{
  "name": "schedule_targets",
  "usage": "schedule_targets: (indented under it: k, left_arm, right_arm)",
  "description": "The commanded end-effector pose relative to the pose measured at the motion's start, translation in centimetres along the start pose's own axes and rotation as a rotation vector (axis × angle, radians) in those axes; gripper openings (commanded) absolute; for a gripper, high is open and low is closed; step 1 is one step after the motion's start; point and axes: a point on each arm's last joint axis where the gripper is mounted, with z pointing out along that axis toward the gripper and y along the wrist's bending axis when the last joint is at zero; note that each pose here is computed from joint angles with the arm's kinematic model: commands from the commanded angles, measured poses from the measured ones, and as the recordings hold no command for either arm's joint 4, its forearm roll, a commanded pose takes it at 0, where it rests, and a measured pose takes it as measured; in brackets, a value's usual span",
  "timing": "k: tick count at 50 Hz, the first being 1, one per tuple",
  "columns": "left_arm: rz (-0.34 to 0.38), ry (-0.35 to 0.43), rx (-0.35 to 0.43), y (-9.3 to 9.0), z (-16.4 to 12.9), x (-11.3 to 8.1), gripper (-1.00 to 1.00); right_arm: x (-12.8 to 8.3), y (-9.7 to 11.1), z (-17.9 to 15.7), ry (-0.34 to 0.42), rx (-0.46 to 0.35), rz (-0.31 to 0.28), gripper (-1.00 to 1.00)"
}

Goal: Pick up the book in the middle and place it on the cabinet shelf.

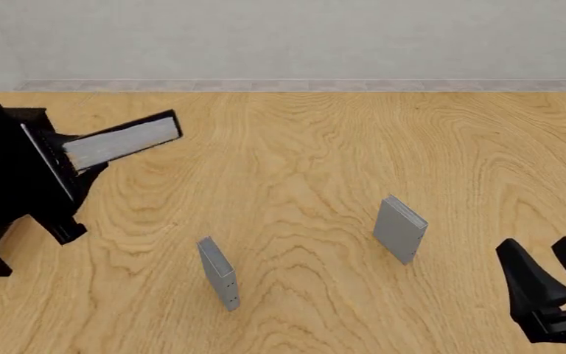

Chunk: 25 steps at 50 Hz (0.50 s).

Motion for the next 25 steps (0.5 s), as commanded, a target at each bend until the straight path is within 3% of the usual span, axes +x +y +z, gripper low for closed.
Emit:
schedule_targets:
  k: [1,5,6,9,10,14,25]
  left_arm:
    - [0.035,0.033,-0.121,1.2,-0.6,1.2,-1.0]
    - [0.044,0.036,-0.121,1.1,-0.5,1.4,-1.0]
    - [0.071,0.043,-0.16,1.3,-0.6,1.7,-1.0]
    - [0.071,0.043,-0.16,1.3,-0.6,1.7,-1.0]
    - [0.11,0.055,-0.203,1.5,-0.5,2.1,-1.0]
    - [0.099,0.059,-0.268,3.0,-0.9,1.9,-1.0]
    - [0.078,0.1,-0.309,5.0,-0.7,2.2,-1.0]
  right_arm:
    - [0.0,0.0,0.0,0.0,-0.001,-0.001,1.0]
    - [0.0,0.0,-0.1,0.0,-0.001,-0.001,1.0]
    - [0.0,0.0,-0.1,0.0,-0.002,-0.001,1.0]
    - [0.0,0.0,-0.1,0.0,-0.002,-0.001,1.0]
    - [0.0,0.0,-0.1,0.0,-0.002,-0.001,1.0]
    - [0.0,0.0,0.0,0.001,-0.002,-0.001,1.0]
    - [0.0,0.0,0.0,0.003,-0.002,-0.002,1.0]
